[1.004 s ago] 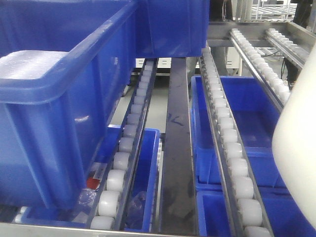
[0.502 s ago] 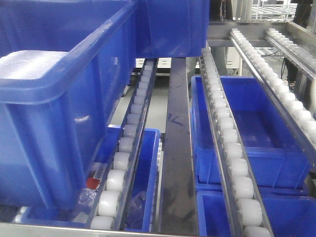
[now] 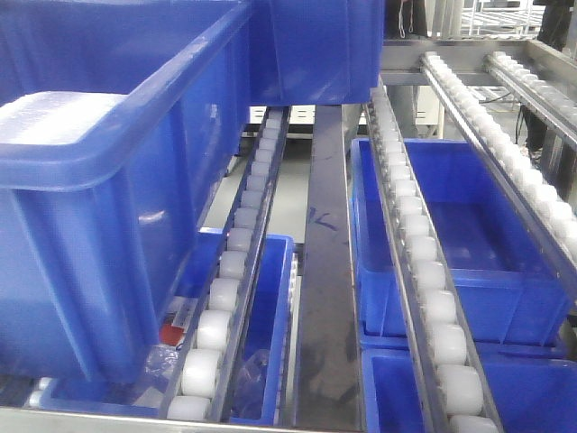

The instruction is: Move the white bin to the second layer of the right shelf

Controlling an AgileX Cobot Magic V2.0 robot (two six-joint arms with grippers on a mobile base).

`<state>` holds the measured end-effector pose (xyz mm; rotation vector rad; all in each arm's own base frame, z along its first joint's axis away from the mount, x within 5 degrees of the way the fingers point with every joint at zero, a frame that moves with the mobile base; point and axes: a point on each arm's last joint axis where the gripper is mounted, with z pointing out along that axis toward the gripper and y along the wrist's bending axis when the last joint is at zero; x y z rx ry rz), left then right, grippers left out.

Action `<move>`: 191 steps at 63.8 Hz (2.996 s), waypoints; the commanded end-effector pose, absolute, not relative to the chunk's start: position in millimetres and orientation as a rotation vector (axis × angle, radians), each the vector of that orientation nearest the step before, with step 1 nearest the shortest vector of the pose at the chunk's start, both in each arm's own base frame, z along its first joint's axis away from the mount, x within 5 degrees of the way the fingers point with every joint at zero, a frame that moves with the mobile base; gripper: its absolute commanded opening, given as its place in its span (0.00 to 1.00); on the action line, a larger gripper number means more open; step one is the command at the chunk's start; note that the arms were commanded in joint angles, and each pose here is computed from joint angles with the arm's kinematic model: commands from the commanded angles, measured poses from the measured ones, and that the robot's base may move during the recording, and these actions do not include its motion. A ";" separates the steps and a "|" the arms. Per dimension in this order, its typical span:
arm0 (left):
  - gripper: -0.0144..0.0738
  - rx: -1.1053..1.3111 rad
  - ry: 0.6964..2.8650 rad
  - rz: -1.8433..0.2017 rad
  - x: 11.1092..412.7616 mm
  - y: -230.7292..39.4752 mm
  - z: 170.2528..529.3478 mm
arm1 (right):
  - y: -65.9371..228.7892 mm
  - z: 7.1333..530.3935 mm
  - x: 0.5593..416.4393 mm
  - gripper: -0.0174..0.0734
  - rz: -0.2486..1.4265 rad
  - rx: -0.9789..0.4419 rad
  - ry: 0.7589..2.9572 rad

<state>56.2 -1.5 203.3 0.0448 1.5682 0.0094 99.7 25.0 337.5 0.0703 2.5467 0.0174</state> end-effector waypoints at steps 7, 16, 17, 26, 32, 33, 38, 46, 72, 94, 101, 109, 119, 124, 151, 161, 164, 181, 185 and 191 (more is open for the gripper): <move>0.26 0.035 1.505 0.004 56.4 -1.2 199.5 | 25.6 349.1 110.3 0.26 -0.022 0.074 2.500; 0.26 0.035 1.505 0.004 56.4 -1.2 199.5 | 30.4 346.5 120.5 0.26 -0.018 0.070 2.500; 0.26 0.035 1.505 0.004 56.4 -1.2 199.5 | 30.3 346.5 121.5 0.26 -0.017 0.074 2.497; 0.26 0.035 1.505 0.004 56.4 -1.2 199.5 | 25.5 346.1 132.2 0.26 -0.023 0.113 2.470; 0.26 0.035 1.505 0.004 56.4 -1.2 199.5 | 23.6 344.2 140.4 0.26 -0.008 0.097 2.470; 0.26 0.035 1.505 0.004 56.4 -1.2 199.5 | 23.7 343.4 142.4 0.26 -0.010 0.083 2.475; 0.26 0.035 1.505 0.004 56.4 -1.2 199.5 | 23.1 338.8 152.2 0.26 -0.009 0.059 2.496; 0.26 0.035 1.505 0.004 56.4 -1.2 199.5 | 23.2 330.8 165.8 0.26 0.009 0.059 2.533; 0.26 0.035 1.505 0.004 56.4 -1.2 199.5 | 27.2 292.2 185.6 0.26 0.076 0.079 2.556; 0.26 0.035 1.505 0.004 56.4 -1.2 199.5 | 28.3 267.6 182.5 0.26 0.102 0.085 2.567; 0.26 0.035 1.505 0.004 56.4 -1.2 199.5 | 28.2 264.0 181.4 0.26 0.105 0.100 2.574; 0.26 0.035 1.505 0.004 56.4 -1.2 199.5 | 27.1 262.4 182.0 0.26 0.103 0.119 2.586; 0.26 0.035 1.505 0.004 56.4 -1.2 199.5 | 28.0 254.4 188.0 0.26 0.092 0.121 2.626; 0.26 0.035 1.505 0.004 56.4 -1.2 199.5 | 28.3 251.3 190.3 0.26 0.089 0.121 2.640; 0.26 0.035 1.505 0.004 56.4 -1.2 199.5 | 26.9 251.8 191.6 0.53 0.088 0.130 2.627; 0.26 0.035 1.505 0.004 56.4 -1.2 199.5 | 20.0 254.3 191.1 0.57 0.078 0.175 2.613; 0.26 0.035 1.505 0.004 56.4 -1.2 199.5 | 20.0 256.2 190.4 0.57 0.081 0.175 2.604; 0.26 0.035 1.505 0.004 56.4 -1.2 199.5 | 17.9 288.5 172.8 0.57 0.099 0.179 2.528; 0.26 0.035 1.505 0.004 56.4 -1.2 199.5 | 16.8 295.1 163.6 0.57 0.102 0.179 2.512; 0.26 0.035 1.505 0.004 56.4 -1.2 199.5 | 14.8 302.7 149.5 0.57 0.104 0.179 2.493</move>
